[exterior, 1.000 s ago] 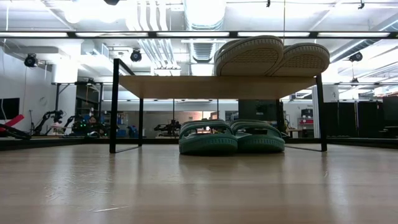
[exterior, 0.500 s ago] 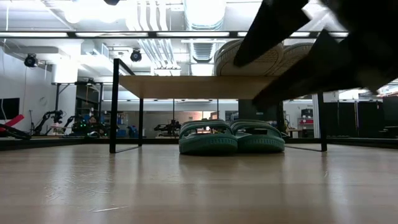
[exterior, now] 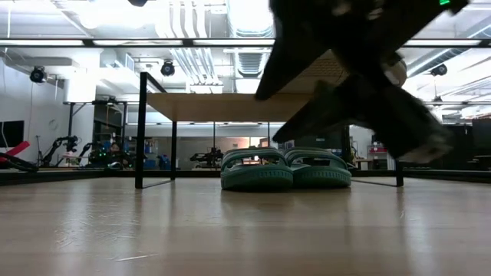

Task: Pick and place slides into the shelf
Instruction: Put the left green slides on the shelf

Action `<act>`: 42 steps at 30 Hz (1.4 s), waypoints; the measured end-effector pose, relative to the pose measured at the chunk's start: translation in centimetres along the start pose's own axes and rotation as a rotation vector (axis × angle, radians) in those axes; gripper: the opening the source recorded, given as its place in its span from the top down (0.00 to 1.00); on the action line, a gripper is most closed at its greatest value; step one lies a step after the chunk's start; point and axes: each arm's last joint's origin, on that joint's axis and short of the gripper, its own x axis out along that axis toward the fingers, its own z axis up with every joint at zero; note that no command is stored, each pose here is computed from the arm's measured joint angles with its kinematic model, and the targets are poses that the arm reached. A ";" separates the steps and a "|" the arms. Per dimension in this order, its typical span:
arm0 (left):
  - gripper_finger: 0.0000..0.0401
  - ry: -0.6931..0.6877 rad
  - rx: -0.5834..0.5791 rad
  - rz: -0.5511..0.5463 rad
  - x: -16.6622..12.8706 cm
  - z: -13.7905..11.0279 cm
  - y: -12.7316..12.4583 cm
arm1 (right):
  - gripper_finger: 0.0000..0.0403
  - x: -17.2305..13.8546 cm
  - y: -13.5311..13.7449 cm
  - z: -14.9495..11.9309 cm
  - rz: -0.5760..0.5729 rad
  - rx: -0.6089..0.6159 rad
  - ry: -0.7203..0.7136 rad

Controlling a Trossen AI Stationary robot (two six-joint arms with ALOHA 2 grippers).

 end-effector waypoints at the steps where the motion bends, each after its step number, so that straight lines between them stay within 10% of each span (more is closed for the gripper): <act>1: 0.51 0.000 0.000 0.000 0.0 0.0 0.0 | 0.46 0.3 -0.2 0.1 0.015 0.008 -0.001; 20: 0.51 0.000 0.000 0.000 0.0 0.0 0.0 | 0.46 3.9 -0.6 2.3 0.021 -0.102 -0.110; 42: 0.51 0.008 0.005 0.000 0.0 -0.1 0.0 | 0.46 6.9 -1.2 -0.8 0.053 -0.169 0.116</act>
